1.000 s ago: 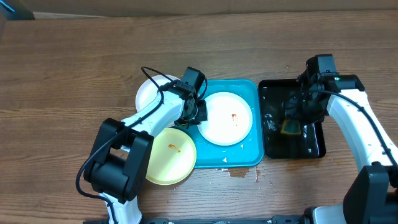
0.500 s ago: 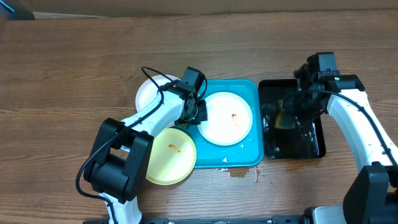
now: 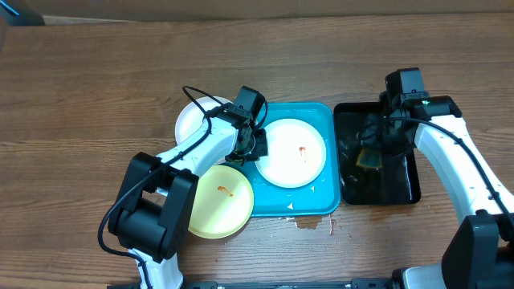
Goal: Clean dirty plates on tray and stack at the side
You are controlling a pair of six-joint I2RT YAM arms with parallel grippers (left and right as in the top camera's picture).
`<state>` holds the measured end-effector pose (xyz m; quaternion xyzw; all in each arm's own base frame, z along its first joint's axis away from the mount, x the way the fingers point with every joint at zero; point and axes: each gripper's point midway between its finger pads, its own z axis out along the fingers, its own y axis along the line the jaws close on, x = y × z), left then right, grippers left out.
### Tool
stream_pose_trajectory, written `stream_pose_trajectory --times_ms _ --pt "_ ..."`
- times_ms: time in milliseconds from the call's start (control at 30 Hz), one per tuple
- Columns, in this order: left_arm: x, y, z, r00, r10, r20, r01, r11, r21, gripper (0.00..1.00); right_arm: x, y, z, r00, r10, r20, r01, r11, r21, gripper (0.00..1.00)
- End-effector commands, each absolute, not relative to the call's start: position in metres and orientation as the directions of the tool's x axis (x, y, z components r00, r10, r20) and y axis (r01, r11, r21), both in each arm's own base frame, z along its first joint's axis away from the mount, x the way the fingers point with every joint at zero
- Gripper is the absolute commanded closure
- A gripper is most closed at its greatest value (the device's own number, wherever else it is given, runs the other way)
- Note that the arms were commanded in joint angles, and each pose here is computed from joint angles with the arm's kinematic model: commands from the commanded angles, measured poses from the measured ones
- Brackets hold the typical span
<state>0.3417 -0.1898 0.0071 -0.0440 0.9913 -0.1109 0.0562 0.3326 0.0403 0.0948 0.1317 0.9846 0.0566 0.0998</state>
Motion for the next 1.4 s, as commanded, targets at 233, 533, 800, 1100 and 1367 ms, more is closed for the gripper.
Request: stream_pose_trajectory --times_ms 233,533,800,1100,1367 --pt "0.338 -0.184 -0.002 -0.99 -0.117 -0.084 -0.099 0.976 -0.196 0.96 0.357 0.052 0.118 -0.914 0.292 -0.281 0.25 0.952 0.176 0.96" --pt "0.342 -0.18 -0.003 -0.972 -0.217 -0.089 -0.199 0.963 -0.183 0.96 0.37 0.109 0.163 -0.914 0.157 -0.373 0.084 0.975 0.204 0.96" --pt "0.344 -0.176 -0.003 -0.964 -0.248 -0.1 -0.23 0.959 -0.168 0.96 0.371 0.139 0.143 -0.903 0.038 -0.429 0.037 0.999 0.011 0.96" --pt "0.344 -0.176 -0.003 -0.966 -0.235 -0.102 -0.217 0.962 -0.168 0.96 0.376 0.148 0.08 -0.945 -0.003 -0.326 0.021 0.997 -0.071 0.96" --pt "0.344 -0.176 -0.003 -0.967 -0.235 -0.102 -0.216 0.962 -0.168 0.96 0.371 0.155 0.038 -0.974 -0.013 -0.226 0.003 0.998 -0.068 0.96"
